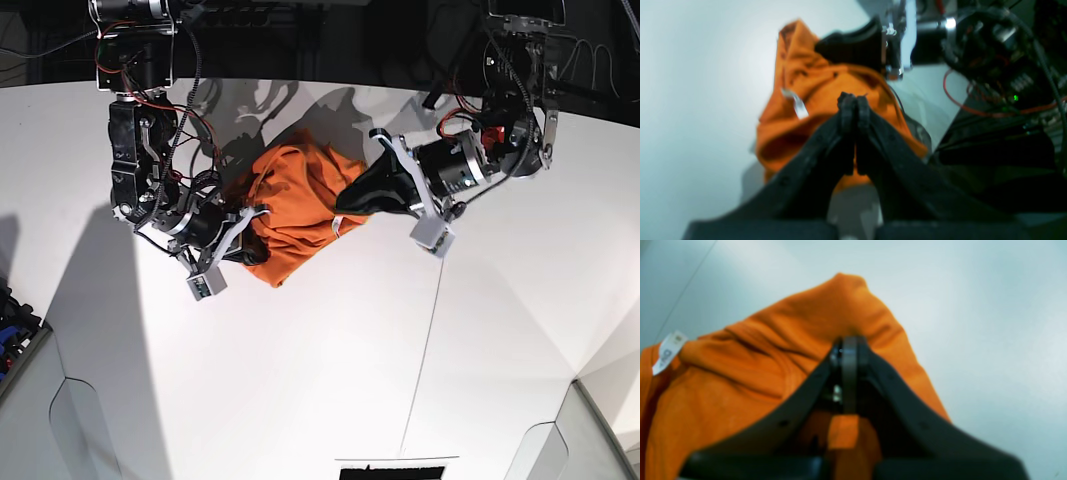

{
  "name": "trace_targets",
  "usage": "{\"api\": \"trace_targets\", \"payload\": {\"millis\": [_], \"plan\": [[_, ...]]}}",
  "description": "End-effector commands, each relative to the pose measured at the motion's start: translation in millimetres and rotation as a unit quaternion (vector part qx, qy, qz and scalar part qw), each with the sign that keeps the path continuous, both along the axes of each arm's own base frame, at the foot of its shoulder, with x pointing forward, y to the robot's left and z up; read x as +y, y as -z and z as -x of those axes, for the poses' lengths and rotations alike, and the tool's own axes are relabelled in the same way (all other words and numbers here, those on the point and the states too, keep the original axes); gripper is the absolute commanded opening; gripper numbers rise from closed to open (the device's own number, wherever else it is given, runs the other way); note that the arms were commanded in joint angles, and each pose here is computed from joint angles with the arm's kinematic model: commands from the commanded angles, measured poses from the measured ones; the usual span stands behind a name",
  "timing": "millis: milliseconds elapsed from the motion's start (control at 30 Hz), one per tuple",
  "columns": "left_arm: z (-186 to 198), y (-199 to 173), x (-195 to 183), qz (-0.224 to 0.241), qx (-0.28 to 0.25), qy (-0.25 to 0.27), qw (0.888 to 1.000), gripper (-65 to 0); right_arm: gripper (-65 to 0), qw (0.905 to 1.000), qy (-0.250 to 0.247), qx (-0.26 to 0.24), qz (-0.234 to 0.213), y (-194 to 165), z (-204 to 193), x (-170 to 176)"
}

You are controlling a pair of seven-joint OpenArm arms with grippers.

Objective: Layout the t-shirt on the table in an organized manner, then fold the t-shirt properly
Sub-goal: 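Tuck and square the folded shirt's sides with both grippers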

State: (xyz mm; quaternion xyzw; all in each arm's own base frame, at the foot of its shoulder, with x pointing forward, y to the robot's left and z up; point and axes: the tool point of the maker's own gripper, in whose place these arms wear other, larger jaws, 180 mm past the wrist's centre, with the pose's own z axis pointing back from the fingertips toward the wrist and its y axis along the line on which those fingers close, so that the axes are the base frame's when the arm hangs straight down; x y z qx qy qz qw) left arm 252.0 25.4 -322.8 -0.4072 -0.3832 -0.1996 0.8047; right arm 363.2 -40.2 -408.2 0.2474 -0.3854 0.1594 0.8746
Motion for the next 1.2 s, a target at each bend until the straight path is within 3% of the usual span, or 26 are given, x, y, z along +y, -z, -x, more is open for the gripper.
{"api": "trace_targets", "payload": {"millis": [0,100,233,500,733,933,1167], "plan": [[2.2,-10.3,-7.3,0.021,-0.013,0.008,1.0,-64.7,-65.0,0.9999,-0.001,-0.008,0.008,-5.9,-6.1,-3.2],[20.2,-1.6,-25.0,0.024,0.003,0.034,0.999,-64.7,-65.0,0.9999,-0.001,-0.009,0.007,-6.1,-6.2,-3.0],[32.8,19.4,-41.8,-0.011,-0.001,0.054,0.998,-64.7,-65.0,0.9999,-0.001,-0.008,0.008,-5.8,-6.0,-3.0],[39.8,58.4,-40.3,-0.04,0.032,0.053,0.997,-64.7,-65.0,0.9999,-0.001,-0.008,0.008,-6.0,-6.2,-3.2],[21.2,18.6,-22.6,-0.017,0.001,0.028,0.999,-64.7,-65.0,0.9992,0.004,-0.026,-0.031,-25.4,-12.9,3.5],[10.6,-12.8,-0.5,-0.038,-0.049,0.017,0.998,-64.7,-65.0,0.9973,-0.003,-0.064,-0.035,-56.2,-21.6,6.4],[20.8,-28.7,-4.8,-0.01,-0.057,0.027,0.998,-64.7,-65.0,0.995,-0.005,-0.093,-0.034,-78.9,-37.5,7.2]]}}
